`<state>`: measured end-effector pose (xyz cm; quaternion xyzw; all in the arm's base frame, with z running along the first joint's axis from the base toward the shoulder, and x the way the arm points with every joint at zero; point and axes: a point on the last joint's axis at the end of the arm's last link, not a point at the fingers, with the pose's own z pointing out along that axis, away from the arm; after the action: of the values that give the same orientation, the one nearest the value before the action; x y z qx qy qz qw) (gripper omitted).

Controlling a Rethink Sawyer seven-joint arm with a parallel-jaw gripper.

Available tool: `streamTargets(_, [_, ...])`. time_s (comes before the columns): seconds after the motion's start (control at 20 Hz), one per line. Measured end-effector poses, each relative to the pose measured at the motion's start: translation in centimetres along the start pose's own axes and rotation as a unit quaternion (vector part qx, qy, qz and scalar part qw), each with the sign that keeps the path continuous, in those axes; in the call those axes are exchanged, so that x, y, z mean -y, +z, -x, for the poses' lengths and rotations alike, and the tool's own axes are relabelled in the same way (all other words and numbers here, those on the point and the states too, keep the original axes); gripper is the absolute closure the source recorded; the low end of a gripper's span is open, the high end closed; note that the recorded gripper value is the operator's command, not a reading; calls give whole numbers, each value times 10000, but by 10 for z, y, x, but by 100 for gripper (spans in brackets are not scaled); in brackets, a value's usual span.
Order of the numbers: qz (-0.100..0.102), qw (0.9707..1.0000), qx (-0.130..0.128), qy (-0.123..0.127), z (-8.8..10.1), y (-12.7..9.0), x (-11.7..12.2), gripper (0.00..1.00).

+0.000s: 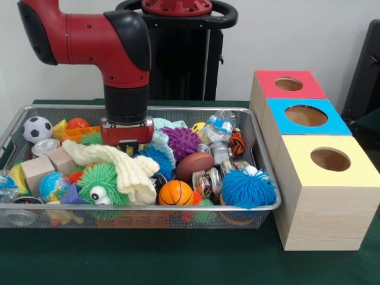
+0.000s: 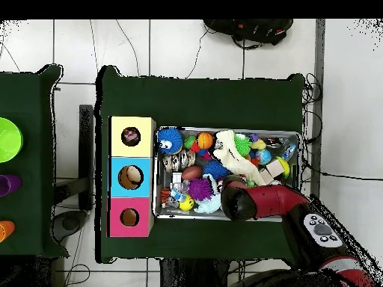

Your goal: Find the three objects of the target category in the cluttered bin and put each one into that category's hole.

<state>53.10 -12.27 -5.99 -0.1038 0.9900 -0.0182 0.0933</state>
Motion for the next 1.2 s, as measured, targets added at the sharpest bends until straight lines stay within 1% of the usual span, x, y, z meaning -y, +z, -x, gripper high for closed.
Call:
streamTargets(0.15, [-13,10000,-19,17,1,-1,-1,100])
streamTargets(0.3, [-23,9999,-97,62,4,-5,-3,100])
streamTargets(0.35, [-15,9997,-210,136,6,-12,-5,100])
streamTargets(0.5, [-3,9990,-355,262,10,-25,-7,100])
streamTargets(0.7, [32,9961,-646,596,25,-58,-6,100])
streamTargets(0.75, [40,9940,-788,755,35,-74,-2,100])
streamTargets(0.85, [45,9927,-863,836,40,-83,-1,100])
streamTargets(0.95, [65,9902,-1006,962,49,-98,1,100])
streamTargets(1.05, [82,9888,-1079,1027,56,-108,1,100])
streamTargets(1.2, [99,9880,-1104,1071,66,-118,0,100])
